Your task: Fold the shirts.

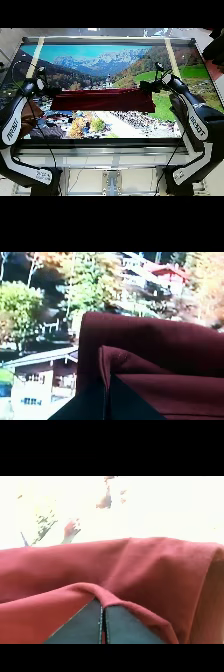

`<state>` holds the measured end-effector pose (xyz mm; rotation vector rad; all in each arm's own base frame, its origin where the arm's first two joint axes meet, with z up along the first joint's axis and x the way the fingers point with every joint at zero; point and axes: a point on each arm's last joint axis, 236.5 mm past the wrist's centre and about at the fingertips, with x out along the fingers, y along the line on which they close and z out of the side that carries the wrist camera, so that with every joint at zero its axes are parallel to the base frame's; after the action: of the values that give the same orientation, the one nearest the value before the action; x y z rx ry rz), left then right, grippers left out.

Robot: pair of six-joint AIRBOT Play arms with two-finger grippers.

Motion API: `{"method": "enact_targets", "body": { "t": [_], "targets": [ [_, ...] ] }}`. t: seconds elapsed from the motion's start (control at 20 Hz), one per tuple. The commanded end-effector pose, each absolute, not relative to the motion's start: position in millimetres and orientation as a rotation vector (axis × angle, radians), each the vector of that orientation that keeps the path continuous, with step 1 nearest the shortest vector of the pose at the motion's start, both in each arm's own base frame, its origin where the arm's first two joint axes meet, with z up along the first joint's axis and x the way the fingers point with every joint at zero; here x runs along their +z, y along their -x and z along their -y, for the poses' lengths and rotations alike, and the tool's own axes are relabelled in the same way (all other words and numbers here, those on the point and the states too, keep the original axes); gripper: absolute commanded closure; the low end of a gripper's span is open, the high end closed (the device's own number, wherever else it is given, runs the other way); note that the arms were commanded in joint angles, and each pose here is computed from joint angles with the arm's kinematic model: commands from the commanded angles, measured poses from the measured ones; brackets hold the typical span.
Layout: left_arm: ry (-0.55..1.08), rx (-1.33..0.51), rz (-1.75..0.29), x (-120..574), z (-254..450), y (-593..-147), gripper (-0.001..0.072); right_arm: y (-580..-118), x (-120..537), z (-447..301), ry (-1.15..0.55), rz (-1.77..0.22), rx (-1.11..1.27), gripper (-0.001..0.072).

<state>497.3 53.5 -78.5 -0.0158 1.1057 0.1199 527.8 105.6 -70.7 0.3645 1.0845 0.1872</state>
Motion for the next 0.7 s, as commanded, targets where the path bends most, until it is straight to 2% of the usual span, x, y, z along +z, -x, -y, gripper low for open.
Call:
{"method": "enact_targets", "body": {
  "t": [0.0,0.05,0.1,0.15,0.2,0.3,0.45,0.55,0.6,0.65],
  "targets": [
    [-0.008,0.113,-1.055,-79,-45,-513,0.0684,-535,-83,-105,-0.370,-1.083,0.175,0.0634],
    [0.008,0.122,-1.039,-73,-45,-517,0.0669,-537,-78,-105,-0.372,-1.074,0.179,0.0500],
    [0.011,0.123,-1.016,-62,-45,-522,0.0513,-539,-67,-108,-0.369,-1.070,0.193,0.0374],
    [0.010,0.124,-0.979,-45,-46,-527,0.0204,-540,-52,-110,-0.361,-1.067,0.212,0.0333],
    [0.010,0.125,-0.936,-24,-46,-533,0.0053,-541,-31,-111,-0.338,-1.058,0.235,0.0326],
    [0.011,0.127,-0.831,30,-48,-539,0.0059,-541,23,-97,-0.237,-1.017,0.262,0.0327],
    [0.011,0.126,-0.697,101,-46,-532,0.0059,-528,89,-28,-0.073,-0.969,0.133,0.0327],
    [0.008,0.117,-0.640,131,-41,-526,0.0059,-511,93,19,-0.171,-1.012,0.007,0.0320],
    [0.000,0.108,-0.621,141,-37,-523,0.0058,-502,84,37,-0.281,-1.060,-0.049,0.0259],
    [-0.017,0.094,-0.611,147,-32,-522,0.0058,-492,71,47,-0.387,-1.115,-0.056,0.0230]
  ]
}}
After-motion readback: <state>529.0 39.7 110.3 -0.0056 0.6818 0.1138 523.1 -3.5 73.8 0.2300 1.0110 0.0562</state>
